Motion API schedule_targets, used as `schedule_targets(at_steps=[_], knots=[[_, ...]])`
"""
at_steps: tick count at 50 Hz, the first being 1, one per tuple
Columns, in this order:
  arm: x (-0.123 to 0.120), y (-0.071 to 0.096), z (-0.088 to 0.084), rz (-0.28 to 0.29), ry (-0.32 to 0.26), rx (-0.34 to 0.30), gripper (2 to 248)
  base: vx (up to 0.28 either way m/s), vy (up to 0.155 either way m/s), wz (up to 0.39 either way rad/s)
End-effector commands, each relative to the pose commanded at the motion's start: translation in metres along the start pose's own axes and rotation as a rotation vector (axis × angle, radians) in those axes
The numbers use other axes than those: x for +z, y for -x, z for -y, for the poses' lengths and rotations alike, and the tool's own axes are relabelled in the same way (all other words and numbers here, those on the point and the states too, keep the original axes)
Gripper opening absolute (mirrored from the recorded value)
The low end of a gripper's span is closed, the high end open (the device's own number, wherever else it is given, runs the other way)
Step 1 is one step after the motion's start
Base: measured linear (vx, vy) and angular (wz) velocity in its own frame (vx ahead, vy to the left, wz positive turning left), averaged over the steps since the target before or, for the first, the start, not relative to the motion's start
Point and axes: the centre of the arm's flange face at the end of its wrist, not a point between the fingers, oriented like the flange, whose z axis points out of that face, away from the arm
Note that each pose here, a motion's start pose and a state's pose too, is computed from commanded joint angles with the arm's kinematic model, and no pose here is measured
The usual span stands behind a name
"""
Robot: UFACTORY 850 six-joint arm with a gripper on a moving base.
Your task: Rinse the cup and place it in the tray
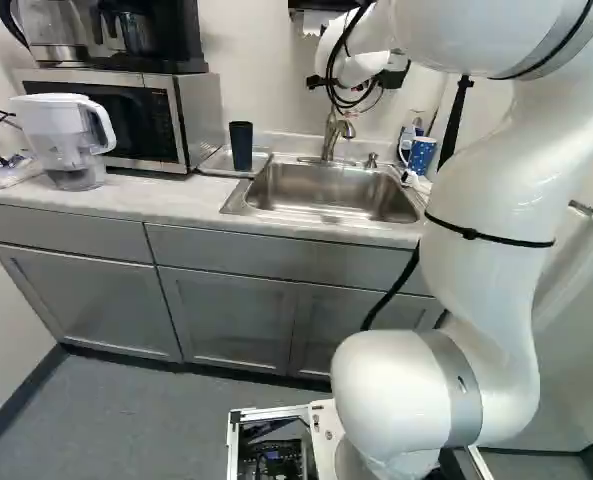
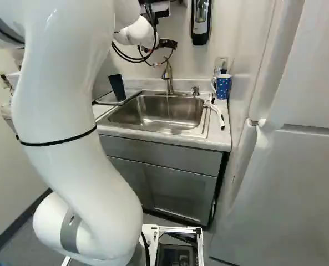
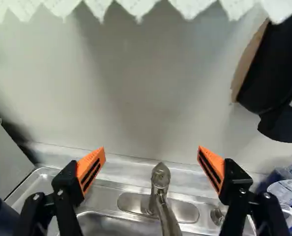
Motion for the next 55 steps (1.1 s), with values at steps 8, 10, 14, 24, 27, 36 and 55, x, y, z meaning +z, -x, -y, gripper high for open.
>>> schedule_targets(at_steps=[8,10,14,24,27,36,55], knots=[[0.003,-0.001,0.013,-0.001,-0.02,-0.005,247,0.0,0.0,0.0],[0.003,-0.001,0.016,-0.002,-0.025,-0.006,247,0.0,0.0,0.0],[0.002,-0.001,0.022,-0.002,-0.034,-0.008,247,0.0,0.0,0.0],[0.001,-0.001,0.034,-0.002,-0.052,-0.012,247,0.0,0.0,0.0],[0.001,-0.001,0.035,-0.003,-0.055,-0.013,247,0.0,0.0,0.0],[0.001,-0.001,0.037,0.007,-0.057,-0.013,247,0.0,0.0,0.0],[0.001,0.005,0.037,0.063,-0.059,-0.015,247,0.0,0.0,0.0]])
